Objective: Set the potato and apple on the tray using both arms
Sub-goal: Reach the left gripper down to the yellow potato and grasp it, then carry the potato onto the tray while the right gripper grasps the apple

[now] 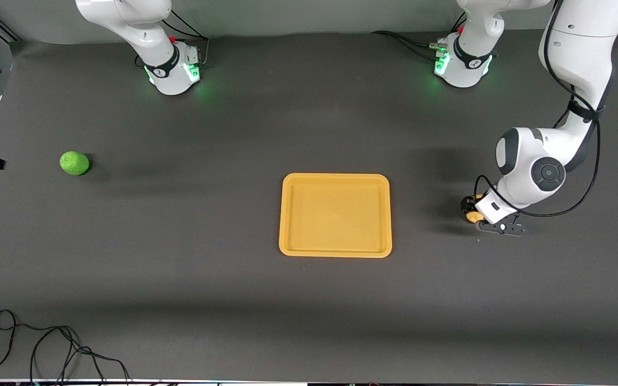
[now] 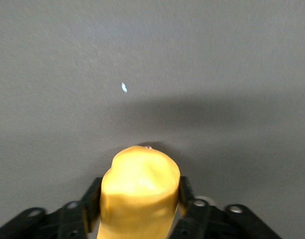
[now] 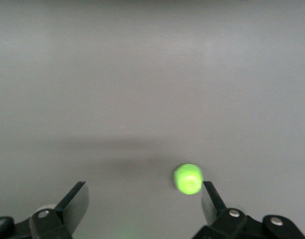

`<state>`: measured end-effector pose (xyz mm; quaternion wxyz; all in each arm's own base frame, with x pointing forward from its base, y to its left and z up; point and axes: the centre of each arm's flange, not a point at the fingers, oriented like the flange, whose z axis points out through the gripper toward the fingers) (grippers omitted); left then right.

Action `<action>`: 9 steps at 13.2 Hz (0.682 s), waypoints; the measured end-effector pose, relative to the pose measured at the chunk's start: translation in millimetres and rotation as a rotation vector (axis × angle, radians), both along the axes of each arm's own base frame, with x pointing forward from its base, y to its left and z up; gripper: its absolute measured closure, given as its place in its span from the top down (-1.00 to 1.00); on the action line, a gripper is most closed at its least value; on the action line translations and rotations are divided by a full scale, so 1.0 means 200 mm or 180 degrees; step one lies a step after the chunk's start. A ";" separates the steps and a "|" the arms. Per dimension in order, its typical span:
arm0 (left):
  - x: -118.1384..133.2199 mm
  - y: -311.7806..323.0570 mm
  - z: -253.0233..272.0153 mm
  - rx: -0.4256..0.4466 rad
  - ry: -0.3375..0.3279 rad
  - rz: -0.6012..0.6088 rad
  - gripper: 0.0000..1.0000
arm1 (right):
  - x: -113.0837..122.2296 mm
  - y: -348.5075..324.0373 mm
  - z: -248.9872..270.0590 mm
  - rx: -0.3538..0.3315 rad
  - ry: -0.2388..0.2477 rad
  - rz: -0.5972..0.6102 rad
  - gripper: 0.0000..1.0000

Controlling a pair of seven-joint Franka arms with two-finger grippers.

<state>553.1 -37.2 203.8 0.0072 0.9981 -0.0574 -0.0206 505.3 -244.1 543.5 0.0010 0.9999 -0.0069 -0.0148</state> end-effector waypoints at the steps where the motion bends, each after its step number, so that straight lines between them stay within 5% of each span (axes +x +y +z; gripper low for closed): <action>1: 0.02 -0.05 0.08 0.0011 0.0044 0.0089 0.19 | -0.12 -0.14 -0.05 -0.0022 0.0013 -0.0054 1.00; 3: 0.06 -0.29 0.32 0.0060 0.0152 0.0249 0.19 | -0.35 -0.31 -0.13 -0.0018 0.0056 -0.0168 1.00; 6: 0.03 -0.88 0.52 0.0058 0.0015 0.0317 0.19 | -0.66 -0.35 -0.21 0.0081 0.0077 -0.0188 1.00; 9: -0.09 -1.30 0.42 -0.0033 -0.0136 0.0389 0.19 | -0.80 -0.27 -0.24 0.0171 -0.0046 -0.0085 1.00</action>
